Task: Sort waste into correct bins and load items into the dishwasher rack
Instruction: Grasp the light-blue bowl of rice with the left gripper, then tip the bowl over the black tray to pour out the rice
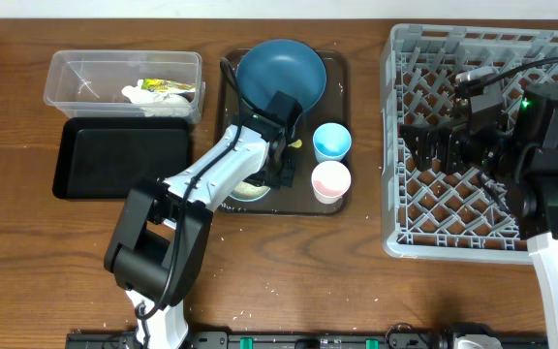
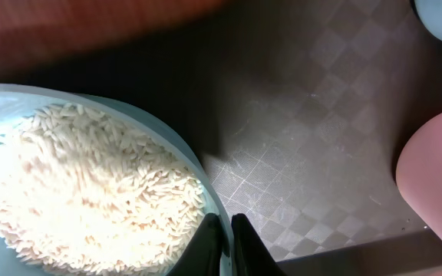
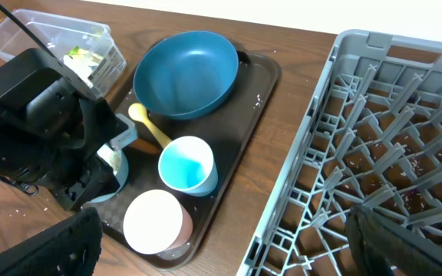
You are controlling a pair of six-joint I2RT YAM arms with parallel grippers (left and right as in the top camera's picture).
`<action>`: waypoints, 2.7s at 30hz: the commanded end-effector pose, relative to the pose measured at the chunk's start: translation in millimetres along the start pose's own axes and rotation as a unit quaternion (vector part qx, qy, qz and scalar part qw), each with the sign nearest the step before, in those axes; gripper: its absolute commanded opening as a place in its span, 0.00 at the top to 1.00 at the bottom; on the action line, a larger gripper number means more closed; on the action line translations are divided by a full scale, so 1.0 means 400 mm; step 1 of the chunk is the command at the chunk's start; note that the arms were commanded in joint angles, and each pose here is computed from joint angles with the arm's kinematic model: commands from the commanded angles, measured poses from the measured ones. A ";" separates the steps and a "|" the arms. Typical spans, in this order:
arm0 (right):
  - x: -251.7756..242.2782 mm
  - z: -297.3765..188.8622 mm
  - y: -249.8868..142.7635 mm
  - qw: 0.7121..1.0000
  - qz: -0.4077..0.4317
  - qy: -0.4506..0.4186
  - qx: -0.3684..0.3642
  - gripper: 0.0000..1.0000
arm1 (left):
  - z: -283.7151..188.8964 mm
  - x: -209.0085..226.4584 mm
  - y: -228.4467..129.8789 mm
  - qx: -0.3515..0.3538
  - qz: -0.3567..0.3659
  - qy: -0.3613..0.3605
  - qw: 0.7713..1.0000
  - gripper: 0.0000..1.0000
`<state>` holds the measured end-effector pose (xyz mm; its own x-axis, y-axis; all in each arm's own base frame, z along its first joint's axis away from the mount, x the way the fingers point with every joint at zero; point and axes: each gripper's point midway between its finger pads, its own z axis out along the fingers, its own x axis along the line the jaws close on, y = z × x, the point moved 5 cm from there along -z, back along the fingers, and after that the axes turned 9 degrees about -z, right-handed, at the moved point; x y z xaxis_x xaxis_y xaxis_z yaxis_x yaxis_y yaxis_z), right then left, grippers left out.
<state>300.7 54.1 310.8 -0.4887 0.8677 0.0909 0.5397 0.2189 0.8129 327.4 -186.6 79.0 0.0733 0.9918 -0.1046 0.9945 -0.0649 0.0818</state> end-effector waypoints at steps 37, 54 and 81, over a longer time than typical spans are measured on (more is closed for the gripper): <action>0.018 -0.003 0.016 1.000 -0.005 0.012 -0.006 0.01 | -0.367 0.536 0.092 -0.112 -0.319 -0.213 0.917 0.93; 0.018 -0.003 0.016 1.000 -0.004 0.013 -0.006 0.01 | -0.322 0.696 0.093 -0.105 -0.376 -0.442 0.808 0.94; 0.018 -0.003 0.014 1.000 -0.004 0.013 -0.004 0.01 | -0.317 0.802 0.088 -0.119 -0.403 -0.627 0.656 0.94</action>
<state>300.3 54.1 310.6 -0.4885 0.8677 0.0922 0.5419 0.2189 0.8114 376.6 133.8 168.5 -0.3338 -0.1414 -0.9320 0.7281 0.5893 -0.3502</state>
